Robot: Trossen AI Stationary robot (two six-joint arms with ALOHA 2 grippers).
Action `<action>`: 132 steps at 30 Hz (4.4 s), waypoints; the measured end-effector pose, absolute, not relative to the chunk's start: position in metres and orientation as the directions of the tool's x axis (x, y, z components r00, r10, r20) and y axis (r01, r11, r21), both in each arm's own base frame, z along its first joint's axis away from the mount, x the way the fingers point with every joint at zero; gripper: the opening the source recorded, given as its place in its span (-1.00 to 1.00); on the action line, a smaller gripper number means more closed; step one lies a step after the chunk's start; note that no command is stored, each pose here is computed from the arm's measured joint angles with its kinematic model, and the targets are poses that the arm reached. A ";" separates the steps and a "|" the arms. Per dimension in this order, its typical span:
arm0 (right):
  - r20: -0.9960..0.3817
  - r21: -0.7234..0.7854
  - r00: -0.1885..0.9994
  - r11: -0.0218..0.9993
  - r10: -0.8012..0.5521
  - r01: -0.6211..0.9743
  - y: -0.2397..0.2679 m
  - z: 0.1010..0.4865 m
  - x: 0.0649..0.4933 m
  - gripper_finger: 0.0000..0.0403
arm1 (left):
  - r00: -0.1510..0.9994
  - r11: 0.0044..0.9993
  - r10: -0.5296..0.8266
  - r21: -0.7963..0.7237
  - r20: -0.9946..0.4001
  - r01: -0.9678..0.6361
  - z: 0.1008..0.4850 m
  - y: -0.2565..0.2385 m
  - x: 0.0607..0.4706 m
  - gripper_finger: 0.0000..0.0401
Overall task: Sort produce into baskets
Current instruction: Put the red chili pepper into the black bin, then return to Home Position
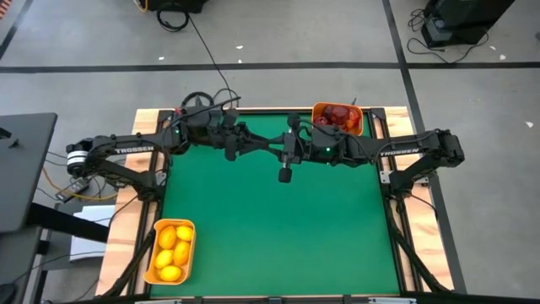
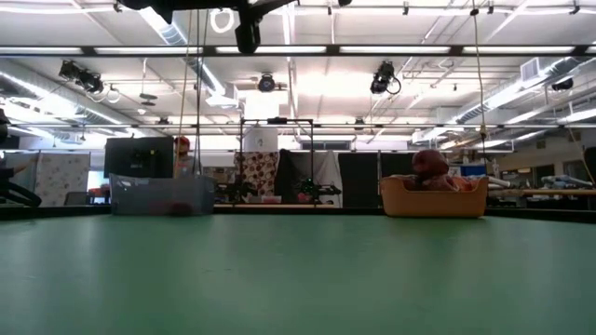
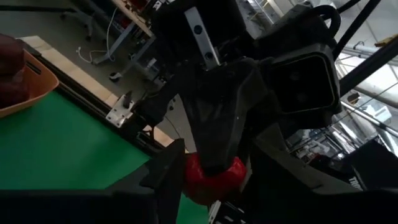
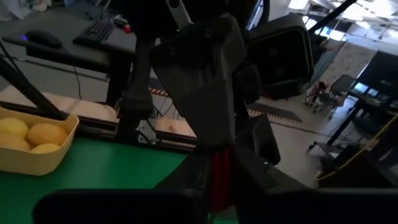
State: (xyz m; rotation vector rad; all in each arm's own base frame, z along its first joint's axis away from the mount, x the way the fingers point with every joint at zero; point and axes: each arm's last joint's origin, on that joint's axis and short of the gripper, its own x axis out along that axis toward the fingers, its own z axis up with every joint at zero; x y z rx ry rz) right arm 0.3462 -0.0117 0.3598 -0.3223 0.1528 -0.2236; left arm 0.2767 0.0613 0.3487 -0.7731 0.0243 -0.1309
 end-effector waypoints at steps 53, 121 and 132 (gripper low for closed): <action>-0.602 0.298 0.798 0.918 -0.033 0.262 0.021 0.239 0.315 -0.02 | 0.410 0.343 0.708 -0.228 -0.575 -0.911 0.230 0.163 0.122 0.33; 0.082 0.283 0.996 0.959 -0.018 -0.006 -0.002 0.203 0.113 -0.97 | 1.000 0.937 0.011 -0.349 -0.007 -0.013 0.220 0.036 0.094 -0.99; -0.044 0.338 0.999 0.941 0.014 0.002 -0.006 0.191 0.112 -0.96 | 0.985 0.929 0.069 -0.369 0.159 -0.006 0.187 0.031 0.104 -0.99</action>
